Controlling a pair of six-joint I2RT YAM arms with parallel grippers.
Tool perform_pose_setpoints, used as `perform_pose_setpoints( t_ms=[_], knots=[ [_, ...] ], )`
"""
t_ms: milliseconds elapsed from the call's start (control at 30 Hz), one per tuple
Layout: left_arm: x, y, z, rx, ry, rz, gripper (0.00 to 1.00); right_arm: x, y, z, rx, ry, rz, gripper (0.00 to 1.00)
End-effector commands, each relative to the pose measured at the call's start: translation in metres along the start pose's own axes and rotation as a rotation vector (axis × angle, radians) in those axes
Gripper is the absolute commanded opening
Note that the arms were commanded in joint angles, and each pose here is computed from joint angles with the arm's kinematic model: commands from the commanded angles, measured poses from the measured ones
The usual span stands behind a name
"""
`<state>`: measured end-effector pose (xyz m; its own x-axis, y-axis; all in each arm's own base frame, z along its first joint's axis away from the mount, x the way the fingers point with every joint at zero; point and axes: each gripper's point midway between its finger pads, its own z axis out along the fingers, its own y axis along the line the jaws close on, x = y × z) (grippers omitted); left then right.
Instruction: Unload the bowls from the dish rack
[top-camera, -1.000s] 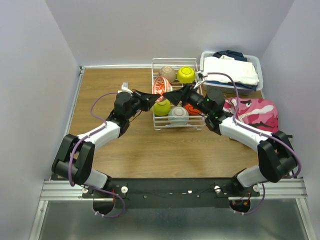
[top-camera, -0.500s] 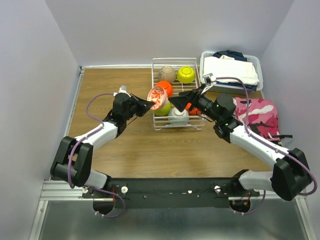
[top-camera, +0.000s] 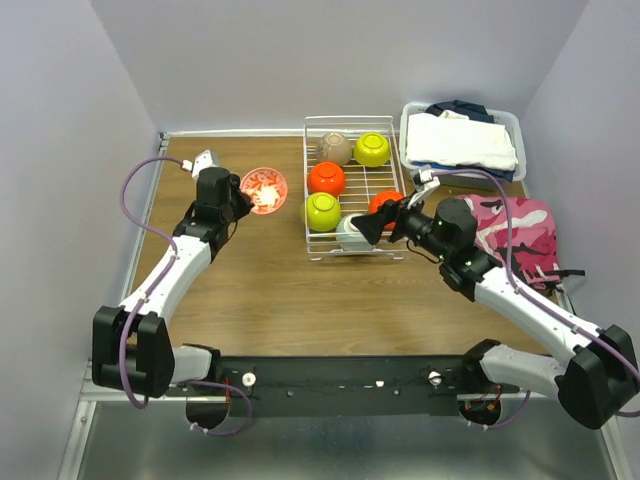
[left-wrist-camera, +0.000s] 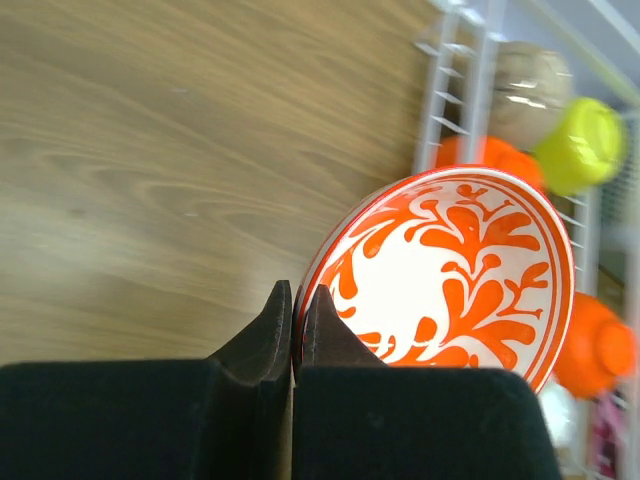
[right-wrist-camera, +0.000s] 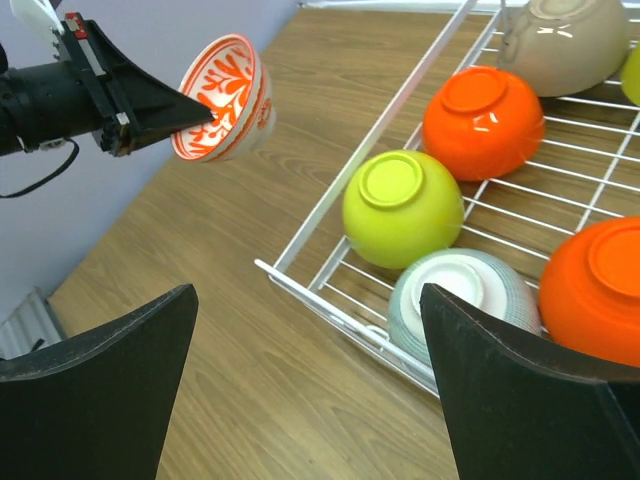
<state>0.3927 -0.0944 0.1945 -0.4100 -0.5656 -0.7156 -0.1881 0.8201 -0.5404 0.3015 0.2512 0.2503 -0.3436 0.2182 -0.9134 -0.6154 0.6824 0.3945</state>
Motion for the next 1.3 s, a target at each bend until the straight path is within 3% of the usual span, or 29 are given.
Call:
perform_pose_setpoints(
  t_ms=[0, 367, 700, 800, 900, 933, 1000, 1033, 1167, 1267],
  knots=[
    [-0.016, 0.062, 0.012, -0.235, -0.044, 0.074, 0.0, 0.017, -0.017, -0.016, 0.087, 0.051, -0.046, 1.0],
    [-0.011, 0.15, 0.05, -0.401, -0.038, -0.093, 0.0, 0.026, -0.022, -0.026, 0.115, 0.082, -0.049, 1.0],
    [0.026, 0.173, 0.064, -0.419, 0.032, -0.173, 0.02, 0.037, -0.024, -0.023, 0.118, 0.1, -0.004, 1.0],
    [0.036, 0.172, 0.063, -0.405, 0.05, -0.212, 0.12, 0.037, -0.022, -0.022, 0.111, 0.092, 0.012, 1.0],
    [0.035, 0.169, 0.056, -0.394, 0.035, -0.233, 0.34, 0.036, -0.022, -0.022, 0.116, 0.09, 0.025, 1.0],
    [0.032, 0.168, 0.05, -0.396, 0.022, -0.241, 0.49, 0.034, -0.022, -0.022, 0.117, 0.088, 0.031, 1.0],
    [0.025, 0.171, 0.043, -0.425, -0.01, -0.237, 0.59, 0.033, -0.021, -0.022, 0.117, 0.086, 0.04, 1.0],
    [0.016, 0.168, 0.036, -0.429, -0.039, -0.235, 0.73, 0.033, -0.02, -0.022, 0.115, 0.086, 0.043, 1.0],
    [-0.014, 0.167, 0.009, -0.472, -0.136, -0.197, 0.93, 0.026, -0.019, -0.021, 0.118, 0.083, 0.046, 1.0],
    [-0.044, 0.154, -0.01, -0.46, -0.215, -0.141, 0.99, 0.02, -0.028, -0.019, 0.194, 0.062, 0.098, 1.0]
  ],
)
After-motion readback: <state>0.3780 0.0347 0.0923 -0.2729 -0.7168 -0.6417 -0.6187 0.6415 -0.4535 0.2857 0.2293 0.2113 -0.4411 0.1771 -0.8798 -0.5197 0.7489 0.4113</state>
